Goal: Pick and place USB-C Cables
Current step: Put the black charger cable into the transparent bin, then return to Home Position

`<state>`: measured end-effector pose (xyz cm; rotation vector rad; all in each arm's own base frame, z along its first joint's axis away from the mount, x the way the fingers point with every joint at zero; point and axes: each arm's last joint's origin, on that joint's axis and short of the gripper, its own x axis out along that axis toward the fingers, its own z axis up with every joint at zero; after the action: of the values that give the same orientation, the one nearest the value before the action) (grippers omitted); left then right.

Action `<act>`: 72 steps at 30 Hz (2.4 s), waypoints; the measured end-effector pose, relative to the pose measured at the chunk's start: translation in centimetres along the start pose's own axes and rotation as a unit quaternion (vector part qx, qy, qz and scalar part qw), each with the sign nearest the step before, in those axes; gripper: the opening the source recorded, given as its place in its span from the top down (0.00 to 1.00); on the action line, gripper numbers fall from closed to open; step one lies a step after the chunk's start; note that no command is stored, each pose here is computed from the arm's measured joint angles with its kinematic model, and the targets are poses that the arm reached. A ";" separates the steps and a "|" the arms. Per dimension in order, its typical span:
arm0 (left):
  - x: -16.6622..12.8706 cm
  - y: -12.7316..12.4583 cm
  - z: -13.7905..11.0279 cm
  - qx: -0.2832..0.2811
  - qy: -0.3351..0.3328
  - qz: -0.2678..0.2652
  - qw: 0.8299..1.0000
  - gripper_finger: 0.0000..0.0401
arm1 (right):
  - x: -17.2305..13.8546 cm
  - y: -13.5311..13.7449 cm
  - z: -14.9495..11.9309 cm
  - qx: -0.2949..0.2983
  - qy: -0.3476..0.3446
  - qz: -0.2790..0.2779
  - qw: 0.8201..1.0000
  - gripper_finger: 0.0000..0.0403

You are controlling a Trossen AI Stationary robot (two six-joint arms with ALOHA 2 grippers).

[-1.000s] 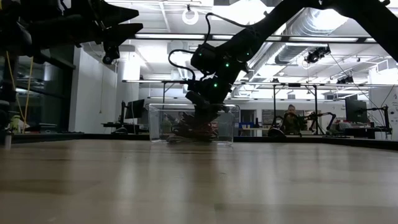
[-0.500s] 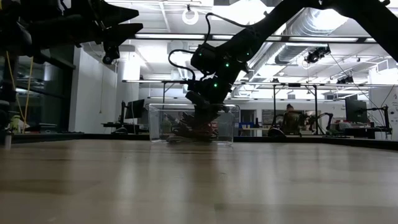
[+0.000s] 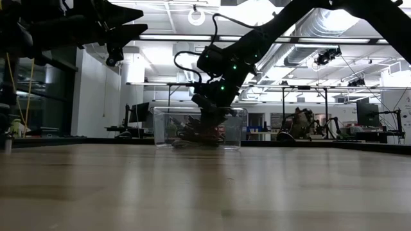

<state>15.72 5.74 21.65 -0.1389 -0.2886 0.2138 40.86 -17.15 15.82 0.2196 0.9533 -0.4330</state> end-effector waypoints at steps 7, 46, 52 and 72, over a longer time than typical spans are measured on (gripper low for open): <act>0.0 0.0 0.0 0.000 0.000 0.000 1.000 0.59 | 0.1 -0.2 0.0 0.009 0.001 -0.001 1.000 0.75; 0.0 0.0 0.0 0.001 0.000 0.000 1.000 0.59 | 0.1 -0.2 0.0 0.010 0.001 -0.003 1.000 0.46; 0.0 0.0 0.0 0.000 0.000 0.000 1.000 0.59 | 0.1 -0.2 0.0 0.010 0.001 -0.003 1.000 0.46; 0.0 0.0 0.0 0.000 0.000 0.000 1.000 0.59 | 0.1 -0.2 0.0 0.010 0.001 -0.002 1.000 0.46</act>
<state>15.72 5.74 21.64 -0.1383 -0.2883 0.2136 40.77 -17.37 15.76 0.2355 0.9519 -0.4462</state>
